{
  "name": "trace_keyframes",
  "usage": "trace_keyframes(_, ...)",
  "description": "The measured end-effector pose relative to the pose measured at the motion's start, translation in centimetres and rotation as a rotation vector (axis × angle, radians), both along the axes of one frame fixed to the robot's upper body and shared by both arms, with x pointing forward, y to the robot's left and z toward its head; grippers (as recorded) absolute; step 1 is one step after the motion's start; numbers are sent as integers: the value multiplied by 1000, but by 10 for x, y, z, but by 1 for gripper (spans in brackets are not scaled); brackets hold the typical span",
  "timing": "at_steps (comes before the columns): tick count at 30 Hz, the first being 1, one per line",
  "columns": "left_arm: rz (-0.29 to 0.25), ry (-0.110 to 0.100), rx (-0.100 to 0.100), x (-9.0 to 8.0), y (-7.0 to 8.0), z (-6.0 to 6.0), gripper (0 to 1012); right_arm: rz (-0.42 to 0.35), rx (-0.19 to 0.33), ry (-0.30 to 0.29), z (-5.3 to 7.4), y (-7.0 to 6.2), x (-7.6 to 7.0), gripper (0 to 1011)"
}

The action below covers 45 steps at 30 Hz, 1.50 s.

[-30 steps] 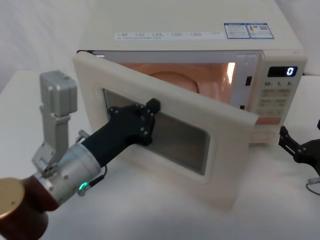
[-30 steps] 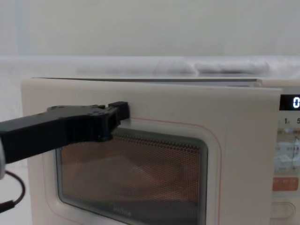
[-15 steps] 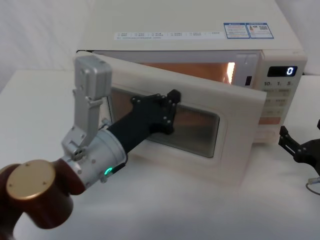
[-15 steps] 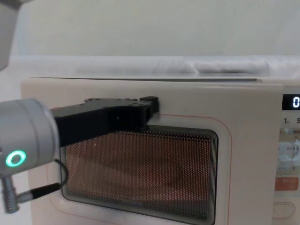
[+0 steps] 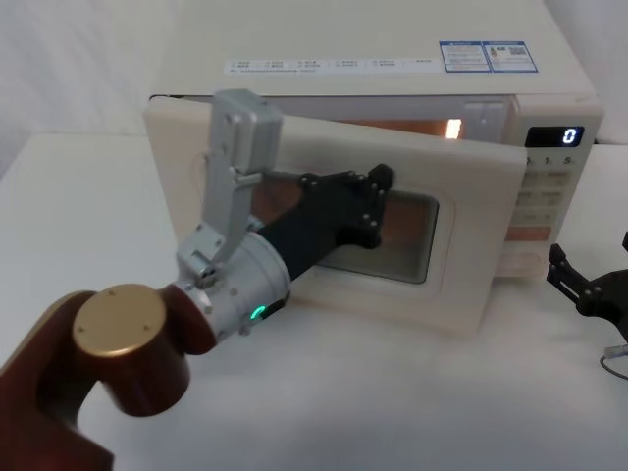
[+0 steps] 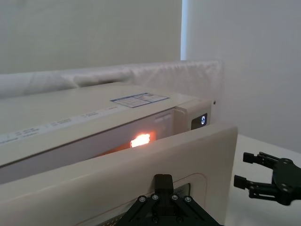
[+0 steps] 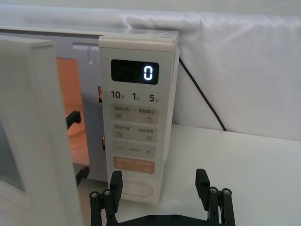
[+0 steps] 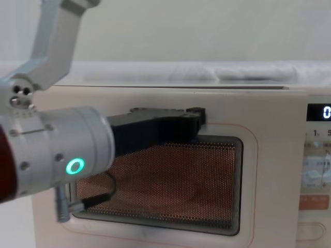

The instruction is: Press the button to open the microwave door with one hand; close the microwave door with the other hand.

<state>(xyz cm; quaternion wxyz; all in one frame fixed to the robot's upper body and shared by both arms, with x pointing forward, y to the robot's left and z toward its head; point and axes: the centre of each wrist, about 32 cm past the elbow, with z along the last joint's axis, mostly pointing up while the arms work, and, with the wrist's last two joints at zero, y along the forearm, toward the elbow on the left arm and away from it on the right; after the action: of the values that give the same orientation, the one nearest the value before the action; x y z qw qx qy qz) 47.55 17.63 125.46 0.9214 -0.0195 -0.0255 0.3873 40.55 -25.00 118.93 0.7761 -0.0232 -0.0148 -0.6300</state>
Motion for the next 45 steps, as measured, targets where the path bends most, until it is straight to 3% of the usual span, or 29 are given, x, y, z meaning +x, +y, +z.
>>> trace_keyframes(13, 72, -15, 12, 15, -20, -1, 0, 0, 0, 0, 0, 0, 0, 1002)
trace_keyframes(23, 151, -28, 4, 21, -24, -1, 0, 0, 0, 0, 0, 0, 0, 1002)
trace_keyframes(35, 177, -40, -8, 23, -27, 0, 0, 0, 0, 0, 0, 0, 0, 1002)
trace_keyframes(45, 180, -35, -3, 24, -29, -1, 0, 0, 0, 0, 0, 0, 0, 1002)
